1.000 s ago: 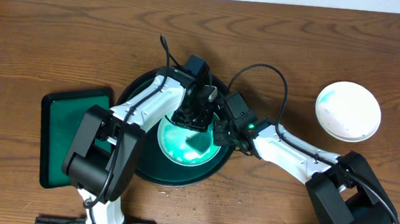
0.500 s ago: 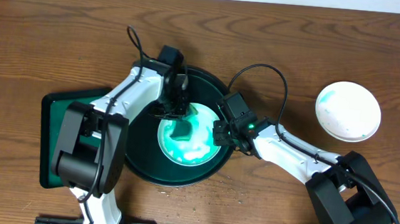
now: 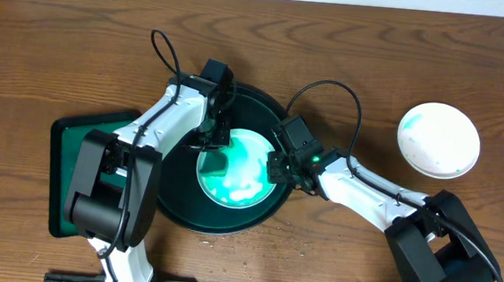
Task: Clean dirty plates on tray and stack at the side
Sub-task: 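Keep scrubbing the plate surface with the sponge in the left gripper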
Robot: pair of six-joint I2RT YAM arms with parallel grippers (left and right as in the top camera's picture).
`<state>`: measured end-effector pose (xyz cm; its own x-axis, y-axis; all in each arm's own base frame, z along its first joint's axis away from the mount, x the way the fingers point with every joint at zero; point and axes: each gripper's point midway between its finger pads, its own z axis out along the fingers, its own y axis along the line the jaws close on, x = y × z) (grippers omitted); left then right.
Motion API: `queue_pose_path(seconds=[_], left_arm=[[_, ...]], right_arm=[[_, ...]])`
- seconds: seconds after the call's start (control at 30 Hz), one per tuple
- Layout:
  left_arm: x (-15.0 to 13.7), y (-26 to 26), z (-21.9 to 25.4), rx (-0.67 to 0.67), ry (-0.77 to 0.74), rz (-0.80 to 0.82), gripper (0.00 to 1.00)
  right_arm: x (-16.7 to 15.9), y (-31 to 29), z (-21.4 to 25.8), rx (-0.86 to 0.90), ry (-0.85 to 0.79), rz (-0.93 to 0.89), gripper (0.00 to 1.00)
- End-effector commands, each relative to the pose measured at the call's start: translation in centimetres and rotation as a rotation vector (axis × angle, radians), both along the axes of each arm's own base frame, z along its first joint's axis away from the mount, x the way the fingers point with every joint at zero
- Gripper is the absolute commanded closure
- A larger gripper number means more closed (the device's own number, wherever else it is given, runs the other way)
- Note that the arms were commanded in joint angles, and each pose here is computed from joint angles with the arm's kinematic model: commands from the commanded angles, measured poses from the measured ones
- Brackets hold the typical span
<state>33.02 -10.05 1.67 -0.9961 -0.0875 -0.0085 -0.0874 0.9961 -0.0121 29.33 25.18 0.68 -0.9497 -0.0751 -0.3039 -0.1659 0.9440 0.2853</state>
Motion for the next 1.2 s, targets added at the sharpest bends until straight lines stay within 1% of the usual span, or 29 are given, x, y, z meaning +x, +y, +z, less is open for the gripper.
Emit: queue_pose_path(seconds=[0.0, 0.23, 0.4, 0.53, 0.63, 0.93, 1.17], left_arm=[[2.7, 5.1, -0.7, 0.209, -0.1, 0.019, 0.93], [3.8, 0.9, -0.9, 0.035, -0.14, -0.172, 0.93], [3.9, -0.5, -0.8, 0.017, -0.154, -0.239, 0.93], [3.5, -2.9, -0.7, -0.073, -0.157, -0.331, 0.93], [3.7, -4.3, -0.6, -0.109, -0.177, -0.367, 0.93], [4.0, -6.4, -0.3, -0.119, -0.227, -0.469, 0.93], [2.8, -9.4, 0.3, -0.29, -0.224, -0.621, 0.93]], right_arm=[[-0.9, -0.5, -0.9, -0.048, 0.022, 0.005, 0.99], [-1.0, -0.6, -0.9, -0.052, 0.028, 0.005, 0.99], [-1.0, -0.6, -1.0, -0.053, 0.029, 0.005, 0.99], [-1.0, -0.6, -1.0, -0.053, 0.028, 0.005, 0.99], [-1.0, -0.6, -1.0, -0.053, 0.029, 0.005, 0.99], [-1.1, -0.7, -1.0, -0.057, 0.035, 0.005, 0.99], [-1.2, -0.8, -1.1, -0.06, 0.038, 0.005, 0.99]])
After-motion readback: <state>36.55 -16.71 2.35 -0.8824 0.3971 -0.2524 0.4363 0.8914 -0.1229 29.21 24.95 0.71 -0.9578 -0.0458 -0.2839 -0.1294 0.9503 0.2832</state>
